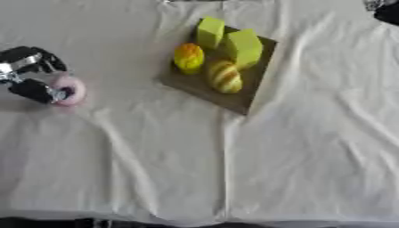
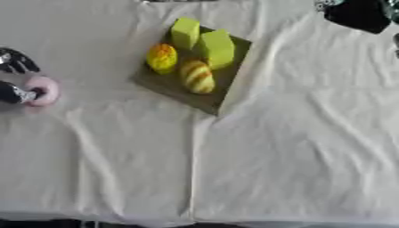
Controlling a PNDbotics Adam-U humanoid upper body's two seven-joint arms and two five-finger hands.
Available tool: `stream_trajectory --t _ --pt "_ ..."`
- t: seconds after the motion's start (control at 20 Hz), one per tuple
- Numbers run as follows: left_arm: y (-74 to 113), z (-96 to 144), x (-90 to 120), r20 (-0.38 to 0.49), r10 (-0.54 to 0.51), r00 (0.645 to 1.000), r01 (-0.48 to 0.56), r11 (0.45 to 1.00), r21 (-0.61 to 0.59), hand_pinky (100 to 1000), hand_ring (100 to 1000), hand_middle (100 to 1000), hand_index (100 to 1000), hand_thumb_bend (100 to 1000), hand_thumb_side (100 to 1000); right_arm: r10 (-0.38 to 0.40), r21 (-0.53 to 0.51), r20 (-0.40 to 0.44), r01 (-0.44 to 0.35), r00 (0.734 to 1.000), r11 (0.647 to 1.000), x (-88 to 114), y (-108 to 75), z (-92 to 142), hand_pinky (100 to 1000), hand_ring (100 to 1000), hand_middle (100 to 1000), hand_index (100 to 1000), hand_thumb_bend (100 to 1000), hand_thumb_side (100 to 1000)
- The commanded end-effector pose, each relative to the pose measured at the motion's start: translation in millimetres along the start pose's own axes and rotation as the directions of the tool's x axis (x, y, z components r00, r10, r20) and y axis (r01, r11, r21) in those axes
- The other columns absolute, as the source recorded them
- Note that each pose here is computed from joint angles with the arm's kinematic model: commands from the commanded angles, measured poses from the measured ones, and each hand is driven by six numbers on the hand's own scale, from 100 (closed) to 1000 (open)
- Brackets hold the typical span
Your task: Pick up objects on the table and place them in the box.
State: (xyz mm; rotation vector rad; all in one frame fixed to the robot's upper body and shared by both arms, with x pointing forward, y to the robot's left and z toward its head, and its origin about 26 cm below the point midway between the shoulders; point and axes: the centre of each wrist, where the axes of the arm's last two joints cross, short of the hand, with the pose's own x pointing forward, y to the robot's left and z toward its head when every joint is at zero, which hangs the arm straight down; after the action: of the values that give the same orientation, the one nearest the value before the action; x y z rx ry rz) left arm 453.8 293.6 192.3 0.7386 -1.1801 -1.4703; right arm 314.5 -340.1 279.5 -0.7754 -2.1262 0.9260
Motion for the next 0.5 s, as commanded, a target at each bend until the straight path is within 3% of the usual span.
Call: stream_trajectory --t 0.05,0.2,0.5 --pt "11.7 3 0 -0.01 -0.036 0.999 0.036 0.999 -0.01 799 758 713 719 303 187 0.026 -0.014 0.015 -0.026 1.0 1.0 3 -10.0 -3 971 980 817 872 100 342" --pt "10.9 2 1 0.0 -0.042 0.999 0.042 0.999 -0.03 788 740 677 652 250 102 0.023 -0.013 0.015 -0.023 1.0 1.0 3 -9.6 -3 971 980 817 872 100 346" --pt "28.0 12 14 0.042 -0.065 0.997 0.064 0.997 0.038 779 722 645 567 240 106 0.022 -0.011 0.01 -0.022 1.0 1.0 2 -9.2 -2 972 980 816 872 100 352"
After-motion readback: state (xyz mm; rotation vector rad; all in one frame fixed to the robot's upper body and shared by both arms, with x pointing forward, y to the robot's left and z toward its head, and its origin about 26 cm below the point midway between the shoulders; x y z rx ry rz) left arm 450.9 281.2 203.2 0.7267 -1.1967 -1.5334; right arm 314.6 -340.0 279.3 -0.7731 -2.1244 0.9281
